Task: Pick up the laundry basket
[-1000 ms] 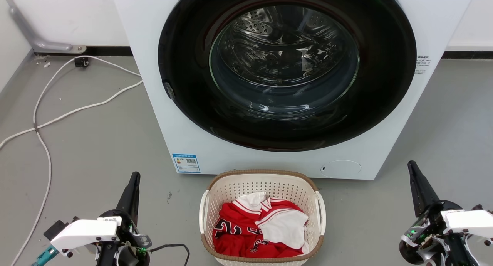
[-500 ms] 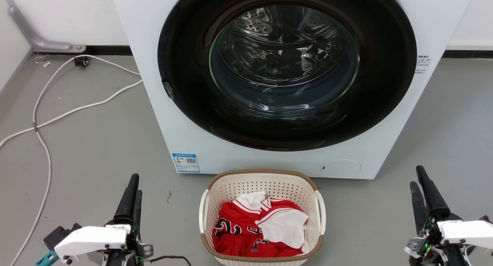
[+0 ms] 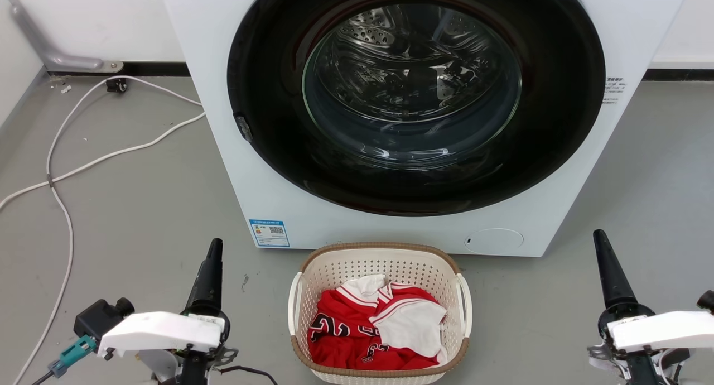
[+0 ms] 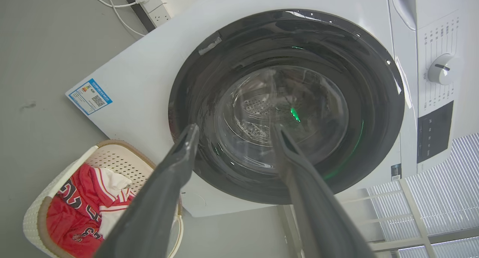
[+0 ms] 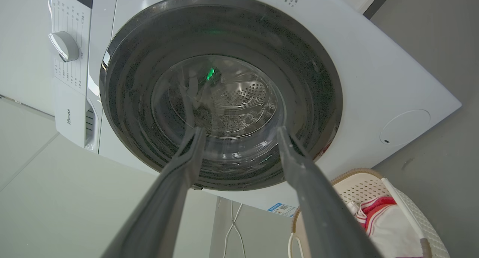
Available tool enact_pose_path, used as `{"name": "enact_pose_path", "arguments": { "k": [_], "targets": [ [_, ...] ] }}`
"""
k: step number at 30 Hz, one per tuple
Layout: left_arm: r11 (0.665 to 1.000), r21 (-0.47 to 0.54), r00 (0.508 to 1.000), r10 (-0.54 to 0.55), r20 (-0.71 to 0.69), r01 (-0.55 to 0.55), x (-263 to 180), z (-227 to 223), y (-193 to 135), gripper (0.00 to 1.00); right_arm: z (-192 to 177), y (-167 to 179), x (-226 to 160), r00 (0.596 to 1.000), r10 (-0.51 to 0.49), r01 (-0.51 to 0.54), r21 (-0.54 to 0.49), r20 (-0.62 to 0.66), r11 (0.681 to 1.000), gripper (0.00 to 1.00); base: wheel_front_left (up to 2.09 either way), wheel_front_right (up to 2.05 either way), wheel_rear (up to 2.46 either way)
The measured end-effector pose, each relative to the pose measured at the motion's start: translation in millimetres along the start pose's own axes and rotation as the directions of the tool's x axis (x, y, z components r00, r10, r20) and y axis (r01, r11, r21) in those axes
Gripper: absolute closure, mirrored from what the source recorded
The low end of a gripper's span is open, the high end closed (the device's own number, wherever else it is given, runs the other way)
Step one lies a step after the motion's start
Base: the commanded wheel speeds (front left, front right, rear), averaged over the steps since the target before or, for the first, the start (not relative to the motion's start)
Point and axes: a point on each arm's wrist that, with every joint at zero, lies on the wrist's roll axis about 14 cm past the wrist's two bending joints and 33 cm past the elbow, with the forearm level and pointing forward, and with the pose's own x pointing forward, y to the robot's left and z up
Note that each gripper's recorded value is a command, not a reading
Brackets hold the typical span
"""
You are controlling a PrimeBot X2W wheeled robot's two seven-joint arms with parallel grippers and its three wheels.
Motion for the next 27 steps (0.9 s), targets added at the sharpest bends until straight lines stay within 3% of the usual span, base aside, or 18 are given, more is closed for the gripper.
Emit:
{"name": "enact_pose_path", "arguments": {
  "k": [10, 27],
  "targets": [
    [0.985, 0.174, 1.0, -0.022, 0.006, 0.021, 1.6, -3.6, -10.7, 0.0, -4.5, 7.7, -2.4, 1.0, 0.028, -0.029, -0.222, -0.008, 0.975, 0.0, 0.0, 0.0, 0.0],
    [0.915, 0.401, 0.997, -0.074, 0.03, 0.056, 2.5, -4.9, -25.5, 0.0, -4.5, 16.5, -4.6, 0.998, 0.069, -0.061, -0.467, 0.0, 0.882, 0.0, 0.0, 0.0, 0.0]
  ]
}}
